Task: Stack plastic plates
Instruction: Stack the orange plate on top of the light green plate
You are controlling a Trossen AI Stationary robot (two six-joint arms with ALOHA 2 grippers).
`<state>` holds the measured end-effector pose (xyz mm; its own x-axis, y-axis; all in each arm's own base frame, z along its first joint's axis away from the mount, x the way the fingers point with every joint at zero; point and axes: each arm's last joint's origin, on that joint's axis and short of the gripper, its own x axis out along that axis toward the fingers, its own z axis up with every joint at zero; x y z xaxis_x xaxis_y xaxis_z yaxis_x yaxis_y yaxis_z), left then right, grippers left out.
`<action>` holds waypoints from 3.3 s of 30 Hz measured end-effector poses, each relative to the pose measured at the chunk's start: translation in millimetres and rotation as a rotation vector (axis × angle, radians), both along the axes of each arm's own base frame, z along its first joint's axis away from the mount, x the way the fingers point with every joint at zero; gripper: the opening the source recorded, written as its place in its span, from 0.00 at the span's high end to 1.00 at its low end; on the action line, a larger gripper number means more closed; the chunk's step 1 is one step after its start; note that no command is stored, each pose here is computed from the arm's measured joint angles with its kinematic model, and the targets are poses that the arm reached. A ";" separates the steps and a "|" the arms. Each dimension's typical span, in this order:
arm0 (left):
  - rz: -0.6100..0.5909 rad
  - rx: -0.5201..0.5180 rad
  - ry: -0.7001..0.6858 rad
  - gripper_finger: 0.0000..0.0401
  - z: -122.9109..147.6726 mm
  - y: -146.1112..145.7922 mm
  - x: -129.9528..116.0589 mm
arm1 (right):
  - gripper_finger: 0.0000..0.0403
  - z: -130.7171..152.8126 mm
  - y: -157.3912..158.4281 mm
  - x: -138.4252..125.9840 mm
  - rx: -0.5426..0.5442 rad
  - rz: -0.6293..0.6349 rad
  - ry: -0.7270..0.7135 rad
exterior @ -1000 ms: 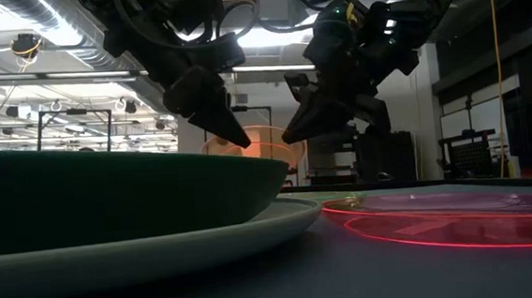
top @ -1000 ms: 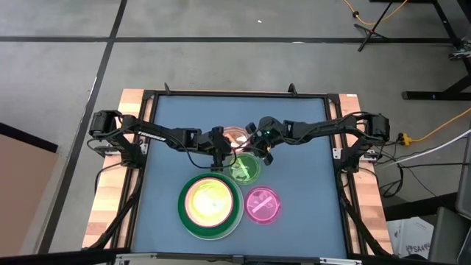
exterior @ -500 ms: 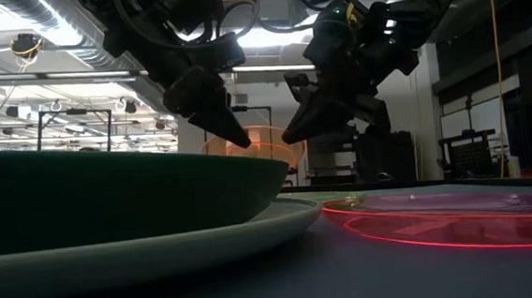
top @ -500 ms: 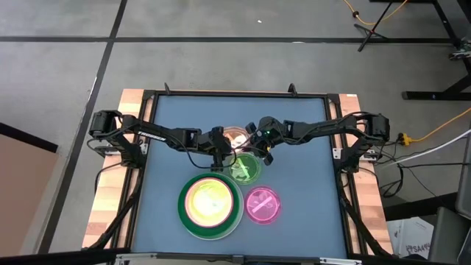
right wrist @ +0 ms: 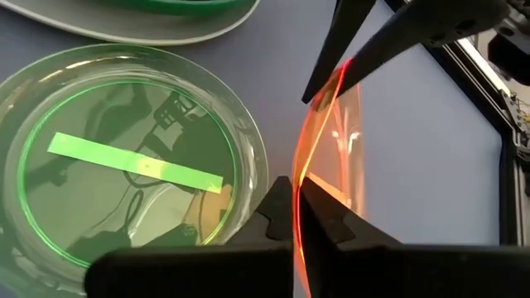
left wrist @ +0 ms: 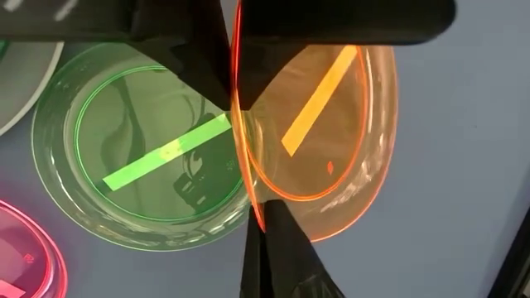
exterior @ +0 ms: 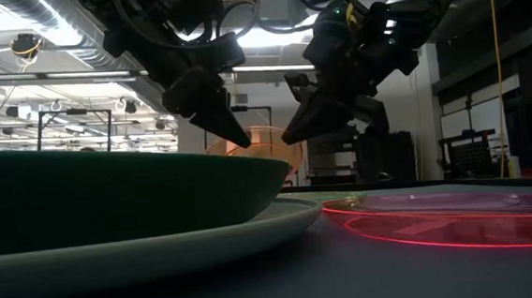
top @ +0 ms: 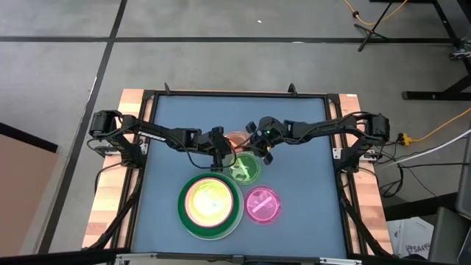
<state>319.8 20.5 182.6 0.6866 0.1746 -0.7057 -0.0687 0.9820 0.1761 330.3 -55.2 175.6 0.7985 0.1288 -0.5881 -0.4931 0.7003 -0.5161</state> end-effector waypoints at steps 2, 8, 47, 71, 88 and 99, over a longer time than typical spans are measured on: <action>0.000 0.000 0.000 0.99 0.0 0.1 0.0 | 0.98 0.0 0.0 0.0 0.000 -0.001 0.000; 0.001 0.000 -0.002 0.99 0.2 0.1 0.1 | 0.86 0.0 -0.3 0.0 -0.004 -0.005 0.001; -0.160 0.282 -0.013 1.00 54.7 -83.0 14.5 | 0.74 36.3 1.7 -51.0 -0.194 -0.153 0.229; -0.212 0.125 0.060 1.00 70.9 -204.7 -48.0 | 0.74 36.3 1.7 -50.7 -0.179 -0.166 0.227; -0.241 0.072 0.122 1.00 64.7 -222.7 -67.4 | 0.74 36.2 1.7 -50.7 -0.177 -0.167 0.228; -0.263 0.069 0.171 1.00 50.7 -220.3 -71.6 | 0.74 36.2 1.7 -50.8 -0.177 -0.167 0.228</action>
